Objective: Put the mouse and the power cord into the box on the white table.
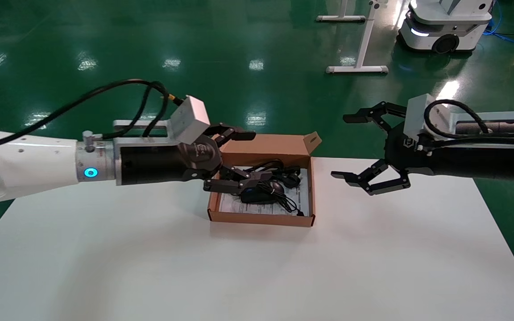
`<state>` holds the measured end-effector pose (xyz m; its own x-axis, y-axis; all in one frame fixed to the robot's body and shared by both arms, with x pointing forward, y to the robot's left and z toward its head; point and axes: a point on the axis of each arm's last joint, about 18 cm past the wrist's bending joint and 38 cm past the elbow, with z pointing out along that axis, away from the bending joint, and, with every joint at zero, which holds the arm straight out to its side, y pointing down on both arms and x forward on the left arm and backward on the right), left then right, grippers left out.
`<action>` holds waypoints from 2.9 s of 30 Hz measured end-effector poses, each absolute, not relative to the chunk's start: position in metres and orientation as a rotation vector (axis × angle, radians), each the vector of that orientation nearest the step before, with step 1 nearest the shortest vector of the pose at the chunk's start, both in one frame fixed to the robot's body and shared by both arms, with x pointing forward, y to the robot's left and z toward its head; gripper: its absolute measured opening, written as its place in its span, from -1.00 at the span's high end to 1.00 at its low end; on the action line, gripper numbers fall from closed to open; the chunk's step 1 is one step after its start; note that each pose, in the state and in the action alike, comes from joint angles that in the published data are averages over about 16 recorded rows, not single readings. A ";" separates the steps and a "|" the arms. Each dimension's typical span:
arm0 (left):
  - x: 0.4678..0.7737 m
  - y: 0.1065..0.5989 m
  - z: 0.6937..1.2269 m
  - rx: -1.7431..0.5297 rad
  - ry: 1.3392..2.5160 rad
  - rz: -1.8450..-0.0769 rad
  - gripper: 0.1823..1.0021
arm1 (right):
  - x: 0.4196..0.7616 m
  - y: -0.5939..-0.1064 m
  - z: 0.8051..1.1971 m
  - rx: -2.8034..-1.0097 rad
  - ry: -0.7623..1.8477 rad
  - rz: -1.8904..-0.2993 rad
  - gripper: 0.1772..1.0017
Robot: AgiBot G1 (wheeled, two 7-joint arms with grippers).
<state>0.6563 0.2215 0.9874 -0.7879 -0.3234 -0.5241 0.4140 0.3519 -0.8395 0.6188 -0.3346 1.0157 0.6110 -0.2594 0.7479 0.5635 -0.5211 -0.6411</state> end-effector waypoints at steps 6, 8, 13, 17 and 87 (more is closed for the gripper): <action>0.631 0.238 0.987 0.088 1.944 -1.590 -0.70 | 0.601 -0.329 1.011 -1.786 -0.230 -0.981 -1.00; 0.622 0.244 0.987 0.093 1.933 -1.619 -0.77 | 0.594 -0.328 1.010 -1.766 -0.227 -0.956 -1.00; 0.598 0.258 0.988 0.113 1.909 -1.681 -0.89 | 0.576 -0.324 1.006 -1.719 -0.221 -0.893 -1.00; 0.577 0.268 0.989 0.135 1.896 -1.720 -0.95 | 0.561 -0.320 1.004 -1.687 -0.218 -0.840 -1.00; 0.475 0.300 0.992 0.278 1.925 -1.799 -1.00 | 0.476 -0.302 0.992 -1.596 -0.230 -0.555 -1.00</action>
